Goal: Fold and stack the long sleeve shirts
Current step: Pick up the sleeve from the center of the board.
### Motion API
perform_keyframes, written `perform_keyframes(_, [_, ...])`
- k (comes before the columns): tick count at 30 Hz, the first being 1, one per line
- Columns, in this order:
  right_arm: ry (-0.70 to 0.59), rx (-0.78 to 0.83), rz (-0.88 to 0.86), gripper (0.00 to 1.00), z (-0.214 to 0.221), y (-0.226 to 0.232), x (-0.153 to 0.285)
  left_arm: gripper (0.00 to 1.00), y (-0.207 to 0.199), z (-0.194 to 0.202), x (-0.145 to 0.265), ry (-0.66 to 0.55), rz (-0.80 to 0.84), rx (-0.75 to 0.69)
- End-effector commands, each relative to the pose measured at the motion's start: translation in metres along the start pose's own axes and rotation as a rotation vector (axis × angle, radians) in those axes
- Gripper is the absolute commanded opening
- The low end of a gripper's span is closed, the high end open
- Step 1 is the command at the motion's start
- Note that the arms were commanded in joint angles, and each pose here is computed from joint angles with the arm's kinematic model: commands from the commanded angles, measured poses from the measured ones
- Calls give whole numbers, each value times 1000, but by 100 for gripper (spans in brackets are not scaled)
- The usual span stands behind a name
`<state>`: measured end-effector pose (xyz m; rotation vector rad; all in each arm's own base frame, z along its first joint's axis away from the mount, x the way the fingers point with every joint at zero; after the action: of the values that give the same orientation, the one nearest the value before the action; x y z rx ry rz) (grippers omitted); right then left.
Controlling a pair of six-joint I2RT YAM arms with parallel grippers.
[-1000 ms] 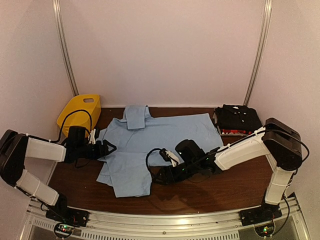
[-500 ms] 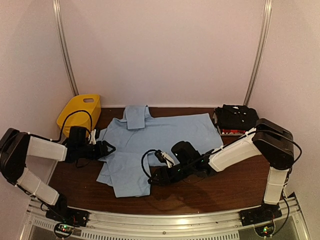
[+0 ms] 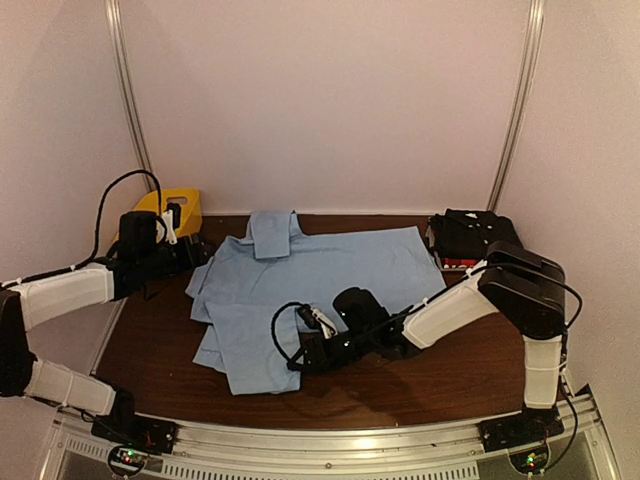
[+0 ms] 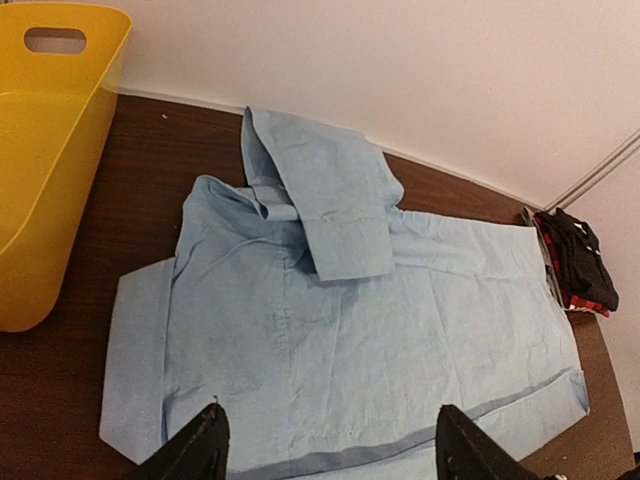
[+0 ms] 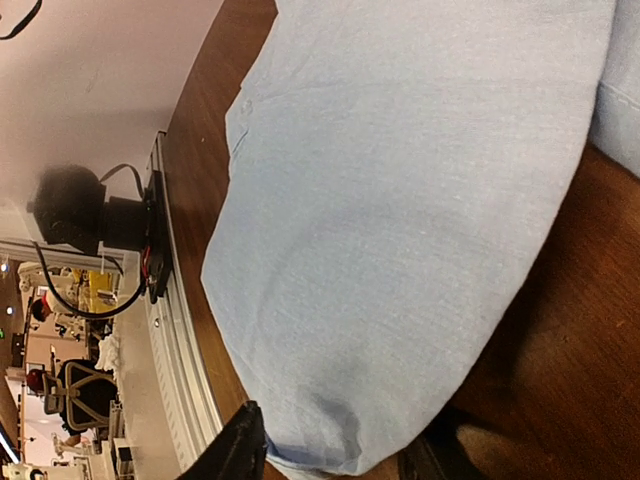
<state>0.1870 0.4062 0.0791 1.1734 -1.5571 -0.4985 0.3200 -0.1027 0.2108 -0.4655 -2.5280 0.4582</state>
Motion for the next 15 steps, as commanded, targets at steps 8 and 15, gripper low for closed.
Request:
perform_keyframes(8, [-36, 18, -186, 8, -16, 45, 10, 73, 5, 35, 4, 111, 26, 17])
perform_keyframes(15, [-102, 2, -279, 0, -44, 81, 25, 73, 0, 69, 25, 148, 135, 69])
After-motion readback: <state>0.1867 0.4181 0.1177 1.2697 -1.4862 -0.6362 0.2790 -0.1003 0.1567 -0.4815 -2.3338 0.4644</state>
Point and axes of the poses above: each gripper's point midway between its finger pads, its own x axis back along the fingers, its own y axis along the line the jaws close on, z = x × y, the point moved 7 cm from there along x, back along the fingers, and after that the axes turned 4 degrees about -x, right-handed, at the moved point
